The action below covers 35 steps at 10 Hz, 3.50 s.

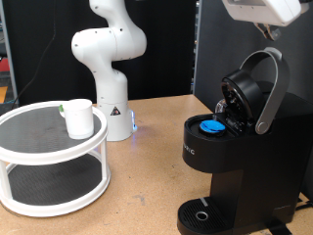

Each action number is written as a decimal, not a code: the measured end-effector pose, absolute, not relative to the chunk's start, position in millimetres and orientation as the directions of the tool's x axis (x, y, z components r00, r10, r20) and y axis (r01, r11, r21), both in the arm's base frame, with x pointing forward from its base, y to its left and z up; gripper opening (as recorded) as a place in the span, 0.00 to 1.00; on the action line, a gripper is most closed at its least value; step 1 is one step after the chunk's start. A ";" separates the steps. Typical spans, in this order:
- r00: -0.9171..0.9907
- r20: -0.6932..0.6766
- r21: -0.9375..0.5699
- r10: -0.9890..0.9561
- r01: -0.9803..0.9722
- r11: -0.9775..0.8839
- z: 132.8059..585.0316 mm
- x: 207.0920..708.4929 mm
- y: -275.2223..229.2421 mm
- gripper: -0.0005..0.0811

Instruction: Make a cup of coffee with the keurig machine

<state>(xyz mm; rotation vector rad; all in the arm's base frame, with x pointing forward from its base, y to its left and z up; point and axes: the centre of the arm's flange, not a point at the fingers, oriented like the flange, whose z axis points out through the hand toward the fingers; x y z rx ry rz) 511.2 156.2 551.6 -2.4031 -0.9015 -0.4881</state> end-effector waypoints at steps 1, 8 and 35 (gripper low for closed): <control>0.715 0.472 -0.359 0.516 0.690 -0.629 551.0 514.3 160.7 0.01; 0.702 0.416 -0.377 0.578 0.712 -0.593 542.5 524.7 184.3 0.01; 0.680 0.211 -0.216 0.702 0.733 -0.645 463.9 519.4 29.8 0.01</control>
